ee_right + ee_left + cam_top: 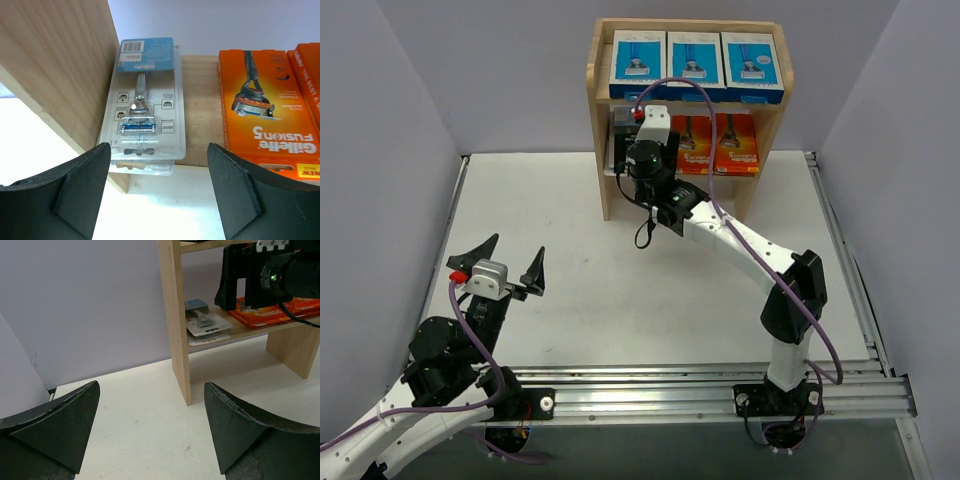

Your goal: Place and organize the shaving razors onto the shelf

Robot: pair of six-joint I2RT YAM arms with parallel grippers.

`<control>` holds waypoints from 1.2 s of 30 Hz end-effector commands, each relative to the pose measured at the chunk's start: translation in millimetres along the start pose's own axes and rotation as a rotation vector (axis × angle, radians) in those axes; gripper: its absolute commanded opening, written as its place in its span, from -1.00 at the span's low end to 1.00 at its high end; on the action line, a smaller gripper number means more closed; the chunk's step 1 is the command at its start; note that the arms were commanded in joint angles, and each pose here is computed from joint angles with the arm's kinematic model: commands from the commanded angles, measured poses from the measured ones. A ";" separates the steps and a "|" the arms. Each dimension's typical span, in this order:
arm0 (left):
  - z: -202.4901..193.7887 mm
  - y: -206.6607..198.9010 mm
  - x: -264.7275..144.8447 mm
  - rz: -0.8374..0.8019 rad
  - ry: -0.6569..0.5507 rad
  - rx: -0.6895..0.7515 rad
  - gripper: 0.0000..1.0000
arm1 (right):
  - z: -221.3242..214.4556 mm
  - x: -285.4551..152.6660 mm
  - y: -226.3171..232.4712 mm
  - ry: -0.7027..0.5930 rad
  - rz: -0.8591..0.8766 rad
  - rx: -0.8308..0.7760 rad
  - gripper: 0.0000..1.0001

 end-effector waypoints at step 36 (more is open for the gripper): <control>4.3 9.0 3.6 0.065 -0.006 0.024 0.88 | -35.4 -3.8 -53.2 0.040 0.211 0.794 -0.29</control>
Point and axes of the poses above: each gripper's point midway between its finger pads, its own x axis out along the fingers, its own y axis along the line the jaws close on, z = x × y, the point moved 2 cm from there along -x, back along the fingers, and after that the axes turned 1 degree about -x, right-handed, at the moved point
